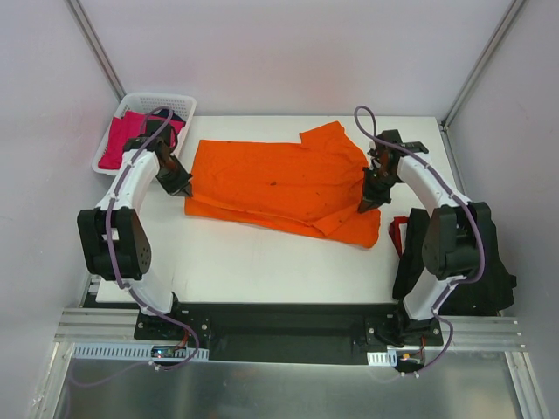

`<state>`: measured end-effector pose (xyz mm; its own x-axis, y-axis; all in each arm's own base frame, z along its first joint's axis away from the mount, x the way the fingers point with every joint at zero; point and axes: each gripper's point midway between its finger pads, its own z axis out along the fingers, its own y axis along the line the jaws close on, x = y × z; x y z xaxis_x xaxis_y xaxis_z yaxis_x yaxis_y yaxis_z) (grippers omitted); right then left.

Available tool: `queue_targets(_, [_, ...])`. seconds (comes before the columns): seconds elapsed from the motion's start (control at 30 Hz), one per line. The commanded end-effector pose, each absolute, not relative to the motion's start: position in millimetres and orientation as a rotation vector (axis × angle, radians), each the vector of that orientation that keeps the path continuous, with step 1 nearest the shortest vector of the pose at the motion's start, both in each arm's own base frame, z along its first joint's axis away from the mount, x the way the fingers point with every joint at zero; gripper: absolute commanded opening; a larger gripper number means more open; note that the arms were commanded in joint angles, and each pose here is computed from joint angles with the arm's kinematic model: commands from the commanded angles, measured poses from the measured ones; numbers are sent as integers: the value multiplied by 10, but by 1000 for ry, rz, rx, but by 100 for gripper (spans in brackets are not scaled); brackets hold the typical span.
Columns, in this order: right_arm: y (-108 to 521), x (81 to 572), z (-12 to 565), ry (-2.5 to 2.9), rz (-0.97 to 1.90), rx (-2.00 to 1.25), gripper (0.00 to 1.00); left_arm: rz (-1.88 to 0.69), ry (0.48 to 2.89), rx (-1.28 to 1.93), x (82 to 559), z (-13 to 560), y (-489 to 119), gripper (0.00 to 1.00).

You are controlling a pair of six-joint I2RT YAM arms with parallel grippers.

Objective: Fold and stack the t-shirts

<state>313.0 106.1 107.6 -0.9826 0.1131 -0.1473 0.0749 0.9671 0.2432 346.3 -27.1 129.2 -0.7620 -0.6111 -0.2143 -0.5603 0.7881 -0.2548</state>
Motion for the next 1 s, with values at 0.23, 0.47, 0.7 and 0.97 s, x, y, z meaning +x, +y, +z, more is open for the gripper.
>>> queue_targets(0.23, [1194,3379,1206,2925,456,127,1,-259,2727,-881,3599,1298,-354,0])
queue_targets(0.47, [1143,3365,1172,2959,436,129,1,-239,2743,-904,3691,1187,-378,0])
queue_targets(0.7, [1060,3509,1188,2949,429,124,1,-200,2753,-923,3726,1101,-340,0])
queue_targets(0.97, [1065,3620,1139,2957,437,139,1,-181,2759,-946,3698,1053,-326,0])
